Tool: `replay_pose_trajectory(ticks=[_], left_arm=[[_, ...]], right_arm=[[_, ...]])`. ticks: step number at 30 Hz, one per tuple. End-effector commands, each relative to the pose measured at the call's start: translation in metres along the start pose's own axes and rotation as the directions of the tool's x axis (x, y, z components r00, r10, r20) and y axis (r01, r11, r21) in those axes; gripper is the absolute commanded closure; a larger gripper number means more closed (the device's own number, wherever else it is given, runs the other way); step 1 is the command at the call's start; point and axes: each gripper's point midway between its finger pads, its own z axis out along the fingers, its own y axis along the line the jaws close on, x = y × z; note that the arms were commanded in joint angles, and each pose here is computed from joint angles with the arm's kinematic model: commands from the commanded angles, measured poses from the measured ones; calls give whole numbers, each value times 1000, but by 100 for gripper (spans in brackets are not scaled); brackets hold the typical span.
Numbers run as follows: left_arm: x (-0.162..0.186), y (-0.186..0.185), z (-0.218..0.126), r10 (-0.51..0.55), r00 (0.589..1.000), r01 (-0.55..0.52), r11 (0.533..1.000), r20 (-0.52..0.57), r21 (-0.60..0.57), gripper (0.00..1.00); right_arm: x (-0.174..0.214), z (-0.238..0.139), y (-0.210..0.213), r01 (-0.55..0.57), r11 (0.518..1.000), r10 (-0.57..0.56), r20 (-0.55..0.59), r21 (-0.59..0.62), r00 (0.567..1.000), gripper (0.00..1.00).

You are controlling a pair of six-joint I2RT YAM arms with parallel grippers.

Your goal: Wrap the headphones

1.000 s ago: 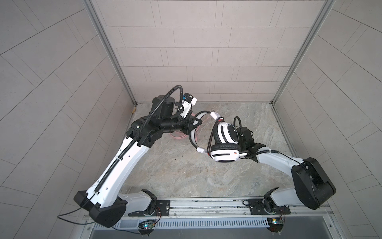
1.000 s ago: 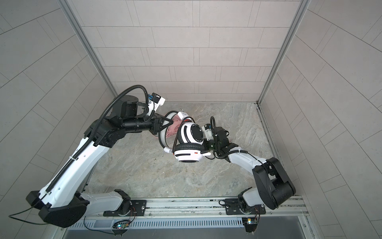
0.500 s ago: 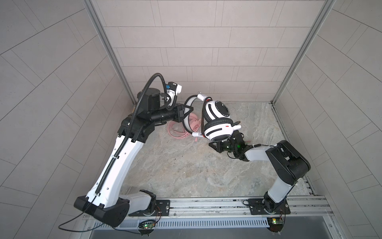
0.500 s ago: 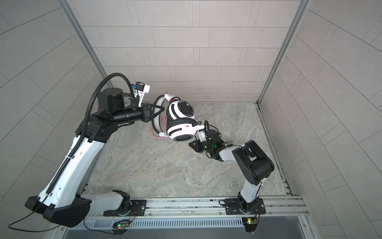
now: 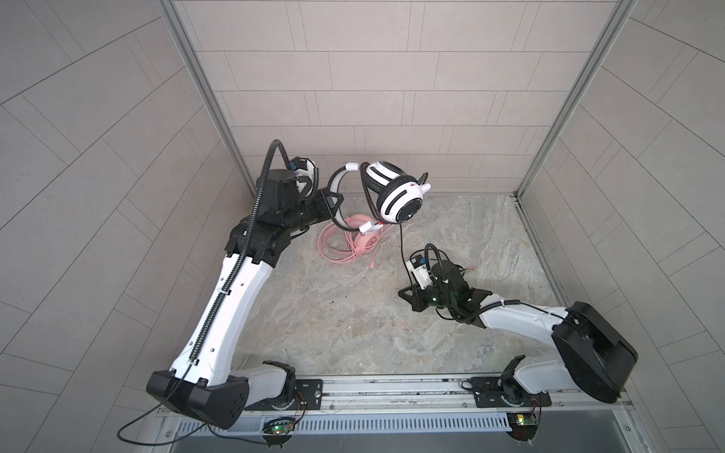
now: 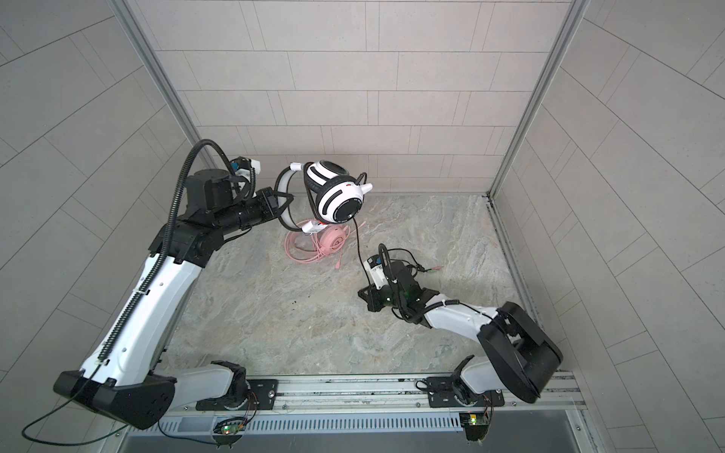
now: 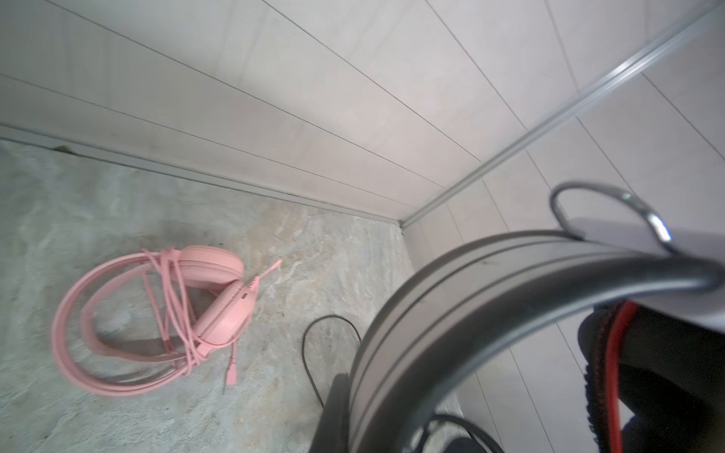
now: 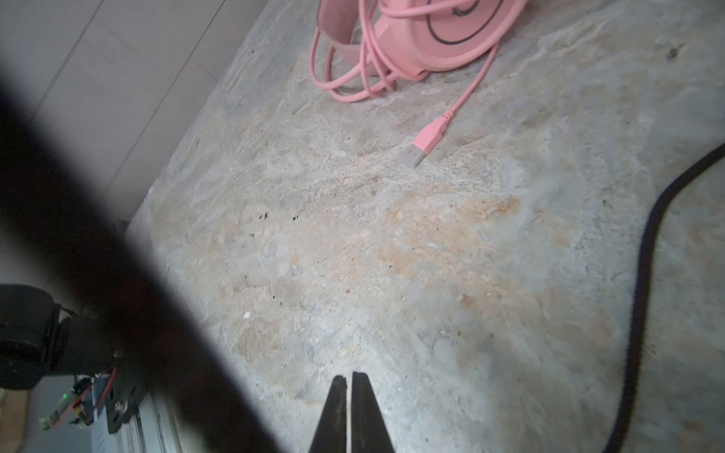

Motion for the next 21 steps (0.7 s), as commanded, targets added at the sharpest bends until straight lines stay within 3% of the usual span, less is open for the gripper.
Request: replay_pose_trajectory(ticks=[1, 7, 13, 21], left_arm=[[-35, 32, -5, -123, 971, 153, 979, 204, -136, 100], [-50, 69, -21, -74, 941, 183, 931, 330, -315, 100], [-59, 103, -34, 30, 926, 166, 863, 375, -478, 100], [-71, 127, -49, 110, 898, 170, 807, 427, -566, 100]], right_arm=[[23, -19, -9, 87, 987, -74, -98, 139, 993, 93], [5, -40, 22, 188, 972, -179, -76, 139, 981, 93], [-12, -59, 48, 292, 946, -281, -96, 139, 955, 93], [-17, -61, 60, 322, 938, -313, -92, 128, 945, 93]])
